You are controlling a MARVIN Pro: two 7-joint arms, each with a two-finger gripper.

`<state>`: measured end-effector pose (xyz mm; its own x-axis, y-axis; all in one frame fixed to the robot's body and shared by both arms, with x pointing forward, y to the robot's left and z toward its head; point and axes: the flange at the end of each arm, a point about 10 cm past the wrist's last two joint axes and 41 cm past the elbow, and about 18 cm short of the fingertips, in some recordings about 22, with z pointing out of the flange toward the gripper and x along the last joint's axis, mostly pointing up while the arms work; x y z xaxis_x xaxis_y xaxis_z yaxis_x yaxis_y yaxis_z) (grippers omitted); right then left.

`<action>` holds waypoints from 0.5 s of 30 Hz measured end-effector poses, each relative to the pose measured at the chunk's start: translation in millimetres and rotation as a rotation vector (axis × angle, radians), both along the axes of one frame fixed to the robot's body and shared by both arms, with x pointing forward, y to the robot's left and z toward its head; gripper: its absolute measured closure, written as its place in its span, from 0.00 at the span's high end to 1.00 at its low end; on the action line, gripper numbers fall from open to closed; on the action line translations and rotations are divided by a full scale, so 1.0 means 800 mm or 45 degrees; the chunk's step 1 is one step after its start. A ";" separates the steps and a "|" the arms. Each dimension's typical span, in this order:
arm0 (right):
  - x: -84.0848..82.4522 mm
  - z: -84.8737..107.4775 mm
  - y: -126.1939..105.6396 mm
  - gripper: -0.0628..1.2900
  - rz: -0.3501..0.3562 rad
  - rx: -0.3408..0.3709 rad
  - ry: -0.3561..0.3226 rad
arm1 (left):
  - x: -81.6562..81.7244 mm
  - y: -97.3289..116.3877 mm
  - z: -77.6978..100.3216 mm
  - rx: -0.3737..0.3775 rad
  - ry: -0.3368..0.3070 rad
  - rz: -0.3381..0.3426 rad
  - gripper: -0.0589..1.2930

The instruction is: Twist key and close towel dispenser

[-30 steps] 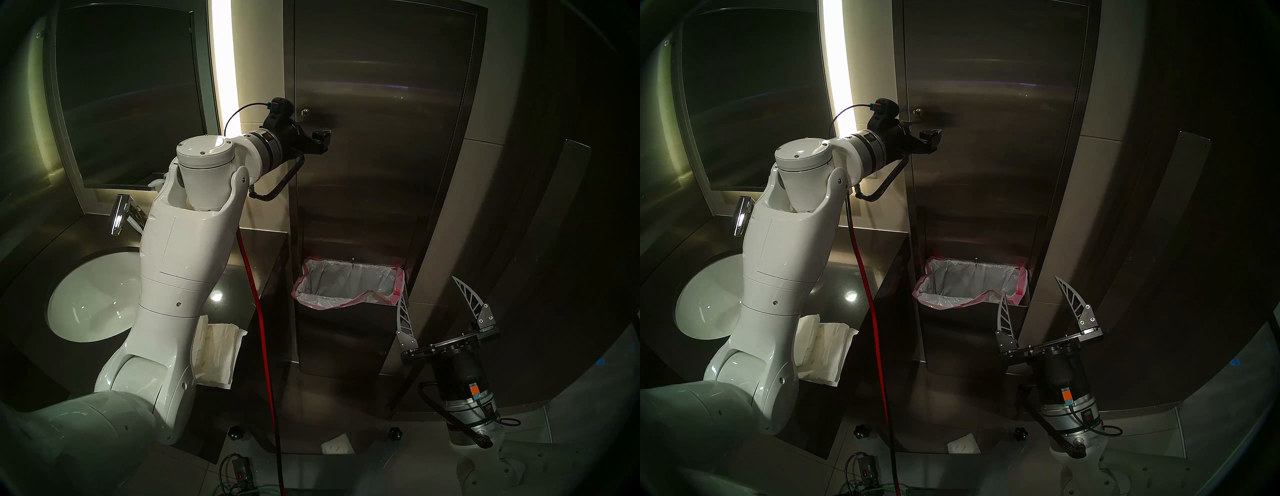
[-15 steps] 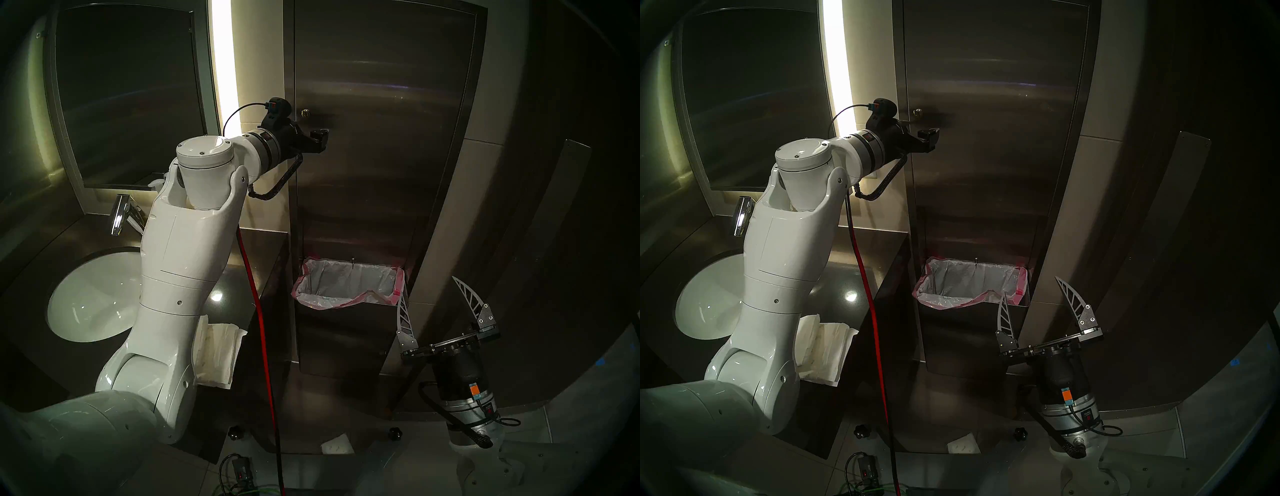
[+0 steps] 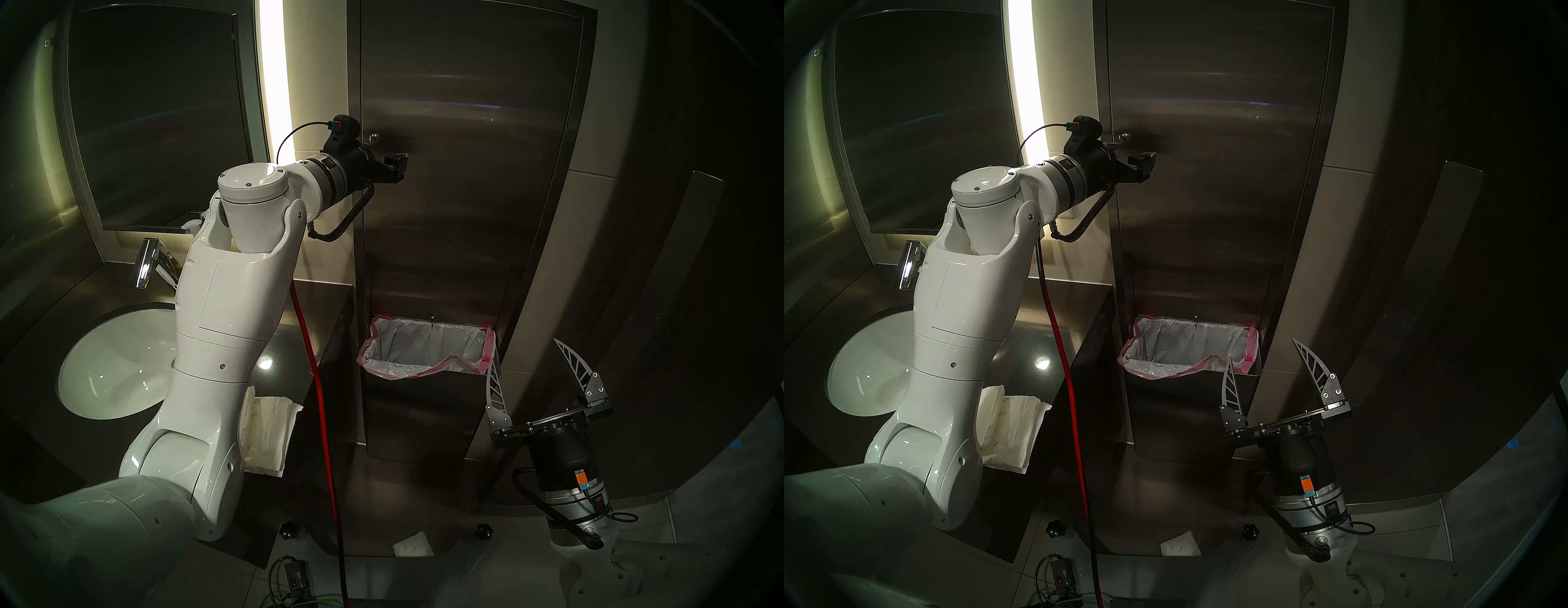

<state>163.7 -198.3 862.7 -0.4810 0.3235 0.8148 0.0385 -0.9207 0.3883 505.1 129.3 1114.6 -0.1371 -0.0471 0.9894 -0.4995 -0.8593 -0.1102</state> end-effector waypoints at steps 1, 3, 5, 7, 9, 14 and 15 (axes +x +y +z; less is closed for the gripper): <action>0.000 0.000 0.000 0.97 0.000 0.000 0.000 | 0.000 0.000 0.000 -0.002 -0.001 -0.002 0.95; 0.000 0.000 0.000 0.97 0.000 0.000 0.000 | 0.000 -0.001 0.001 -0.007 -0.002 -0.007 0.95; 0.000 0.000 0.000 0.97 0.000 0.000 0.000 | -0.001 -0.002 0.002 -0.010 -0.005 -0.012 0.84; 0.000 0.000 0.000 0.97 0.000 0.000 0.000 | 0.000 -0.001 0.002 -0.012 -0.004 -0.011 0.57; 0.000 0.000 0.000 0.97 0.000 0.000 0.000 | 0.000 -0.001 0.002 -0.016 -0.006 -0.014 0.26; 0.000 0.000 0.000 0.97 0.000 0.000 0.000 | -0.001 -0.003 0.003 -0.024 -0.009 -0.022 0.03; 0.000 0.000 0.000 0.97 0.000 0.000 0.000 | -0.001 -0.003 0.003 -0.025 -0.010 -0.022 0.03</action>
<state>163.7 -198.3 862.7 -0.4810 0.3236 0.8148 0.0384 -0.9207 0.3883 504.5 127.2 1117.1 -0.1452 -0.0253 0.9891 -0.5136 -0.8525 -0.0972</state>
